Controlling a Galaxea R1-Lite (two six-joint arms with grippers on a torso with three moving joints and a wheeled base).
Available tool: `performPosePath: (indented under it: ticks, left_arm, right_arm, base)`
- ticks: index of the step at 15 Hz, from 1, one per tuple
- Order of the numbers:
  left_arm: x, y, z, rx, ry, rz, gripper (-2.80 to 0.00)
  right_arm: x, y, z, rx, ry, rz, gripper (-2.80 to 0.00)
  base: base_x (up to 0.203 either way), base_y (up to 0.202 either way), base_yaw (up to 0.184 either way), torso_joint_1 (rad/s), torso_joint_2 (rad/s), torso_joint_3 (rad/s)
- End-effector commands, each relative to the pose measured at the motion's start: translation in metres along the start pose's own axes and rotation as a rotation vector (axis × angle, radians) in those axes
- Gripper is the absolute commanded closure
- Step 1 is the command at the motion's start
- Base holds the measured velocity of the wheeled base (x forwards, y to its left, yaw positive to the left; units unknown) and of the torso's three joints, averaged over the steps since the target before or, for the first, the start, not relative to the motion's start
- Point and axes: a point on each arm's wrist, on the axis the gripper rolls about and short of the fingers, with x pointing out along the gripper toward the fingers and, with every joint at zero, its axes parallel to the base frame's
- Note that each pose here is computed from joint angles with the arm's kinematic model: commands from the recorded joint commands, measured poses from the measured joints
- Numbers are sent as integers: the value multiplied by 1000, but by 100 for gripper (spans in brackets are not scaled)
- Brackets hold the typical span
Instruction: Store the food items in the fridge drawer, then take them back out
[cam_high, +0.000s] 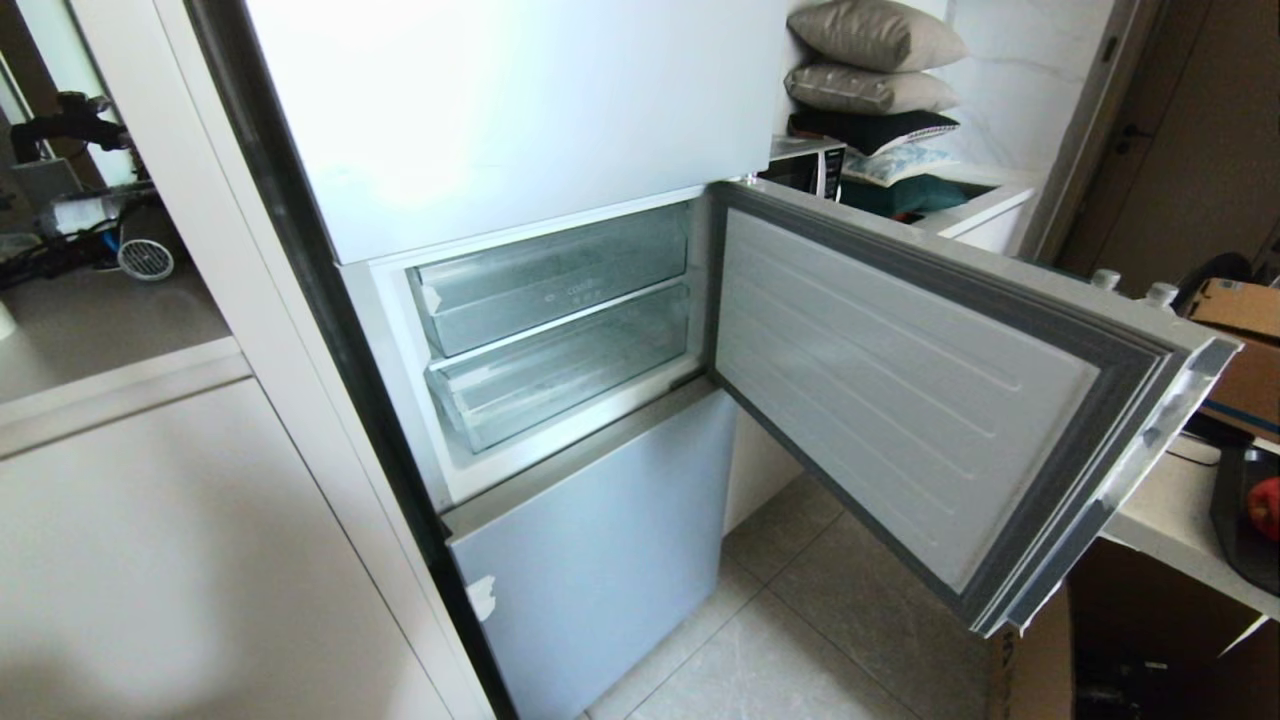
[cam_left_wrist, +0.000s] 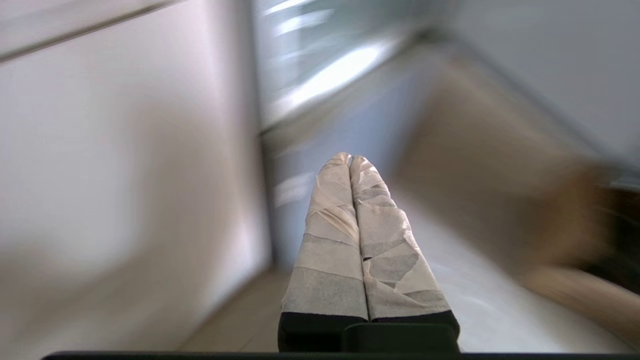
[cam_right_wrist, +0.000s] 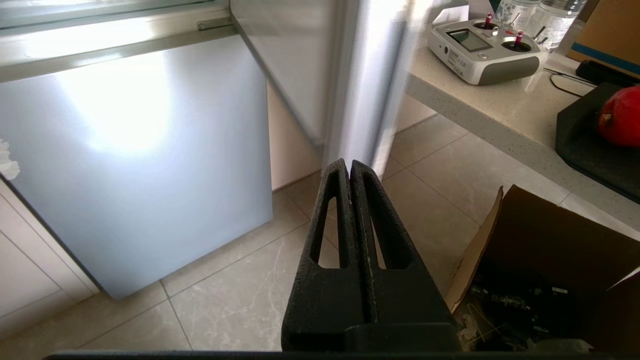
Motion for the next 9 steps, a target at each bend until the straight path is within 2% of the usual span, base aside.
performPosePath:
  ticks: [1,3,5,9]
  left_arm:
    - [-11,3,-12,-15,-26,150,0]
    - [-19,5,-41,-28,-21,253,0]
    - [-22,6,-81,-34,2,296,0]
    - [-5,9,-162,7,175,157,0]
  right_arm:
    - [0,0,0,1,1,1,0]
    - [0,0,0,-1,0,1,0]
    - [0,0,0,-1,1,1,0]
    - [0,0,0,-1,0,1,0]
  base:
    - [0,0,0,0,0,0]
    - [0,0,0,0,0,0]
    - [0,0,0,0,0,0]
    - [0,0,0,0,0,0]
